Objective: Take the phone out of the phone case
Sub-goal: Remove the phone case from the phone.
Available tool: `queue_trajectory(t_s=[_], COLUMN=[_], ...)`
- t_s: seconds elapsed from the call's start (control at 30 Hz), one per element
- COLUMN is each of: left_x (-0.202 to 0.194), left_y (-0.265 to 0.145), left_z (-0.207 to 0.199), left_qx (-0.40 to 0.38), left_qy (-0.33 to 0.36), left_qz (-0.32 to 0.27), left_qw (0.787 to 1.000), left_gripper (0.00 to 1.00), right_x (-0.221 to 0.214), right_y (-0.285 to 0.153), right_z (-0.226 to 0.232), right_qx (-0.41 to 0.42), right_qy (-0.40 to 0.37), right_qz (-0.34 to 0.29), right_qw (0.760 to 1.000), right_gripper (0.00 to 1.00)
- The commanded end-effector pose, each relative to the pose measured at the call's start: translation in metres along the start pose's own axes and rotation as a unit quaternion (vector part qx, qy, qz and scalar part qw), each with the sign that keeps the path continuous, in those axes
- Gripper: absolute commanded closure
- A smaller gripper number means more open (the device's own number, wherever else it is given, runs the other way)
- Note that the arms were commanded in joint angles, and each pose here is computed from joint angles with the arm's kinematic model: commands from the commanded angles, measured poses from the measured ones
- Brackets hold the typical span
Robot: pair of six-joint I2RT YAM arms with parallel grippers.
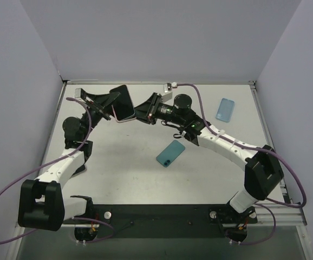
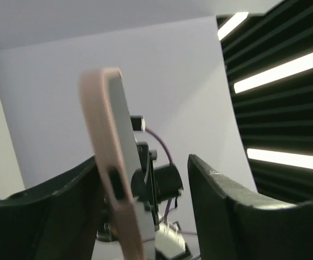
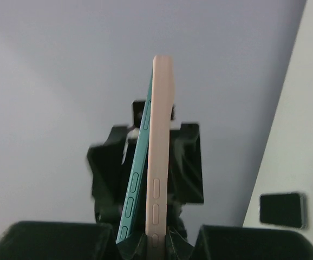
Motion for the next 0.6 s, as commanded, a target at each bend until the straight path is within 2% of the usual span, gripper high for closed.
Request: queue_trajectory(t_s=[0.0, 0.03, 0.07, 0.23, 0.27, 0.33, 0.37, 0.4, 0.47, 0.5, 0.57], left_x=[-0.053, -0.052, -0.052, -0.049, -0.049, -0.047, -0.046, -0.046, -0.045, -0.044, -0.043], left_y=[-0.016, -0.015, -0.014, -0.01, -0.011, -0.011, -0.012, -0.013, -0.015, -0.015, -0.015], left_z=[-0.016, -0.012, -0.006, 0.012, 0.015, 0.021, 0.023, 0.025, 0.032, 0.034, 0.039], left_qx=[-0.028, -0.021, -0.008, 0.019, 0.023, 0.03, 0.032, 0.036, 0.046, 0.05, 0.059], left_qy=[0.054, 0.054, 0.05, 0.05, 0.047, 0.042, 0.041, 0.04, 0.039, 0.039, 0.039], left_qz=[0.162, 0.161, 0.16, 0.167, 0.167, 0.168, 0.169, 0.169, 0.167, 0.166, 0.166], left_qw=[0.985, 0.985, 0.986, 0.985, 0.985, 0.984, 0.984, 0.984, 0.984, 0.984, 0.984], left_gripper=[0.17, 0.05, 0.03, 0.03, 0.03, 0.03, 0.02, 0.02, 0.03, 0.02, 0.03], right_x=[0.067, 0.067, 0.074, 0.079, 0.079, 0.082, 0.071, 0.073, 0.066, 0.067, 0.059], right_y=[-0.05, -0.058, -0.071, -0.122, -0.135, -0.15, -0.163, -0.174, -0.192, -0.203, -0.219], right_z=[-0.019, -0.023, -0.031, -0.048, -0.063, -0.054, -0.069, -0.072, -0.077, -0.082, -0.092], right_qx=[-0.071, -0.083, -0.104, -0.175, -0.229, -0.285, -0.356, -0.407, -0.479, -0.526, -0.584], right_qy=[0.006, -0.003, -0.001, -0.022, -0.036, -0.085, -0.116, -0.145, -0.175, -0.217, -0.238], right_qz=[-0.168, -0.173, -0.195, -0.224, -0.218, -0.219, -0.18, -0.183, -0.153, -0.142, -0.111], right_qw=[0.983, 0.981, 0.975, 0.958, 0.948, 0.929, 0.91, 0.883, 0.846, 0.81, 0.768], right_gripper=[1.0, 1.0, 1.0, 1.0, 1.0, 1.0, 1.0, 1.0, 1.0, 1.0, 1.0])
Point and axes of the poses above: each gripper's point midway between its finger pads, its own y axis out along the fingers, its own z axis along the line the jaws close on, x = y × z, the point moved 6 cm from there along -y, back along the fingers, and after that the axes turned 8 degrees about -y, right-handed, at the moved point
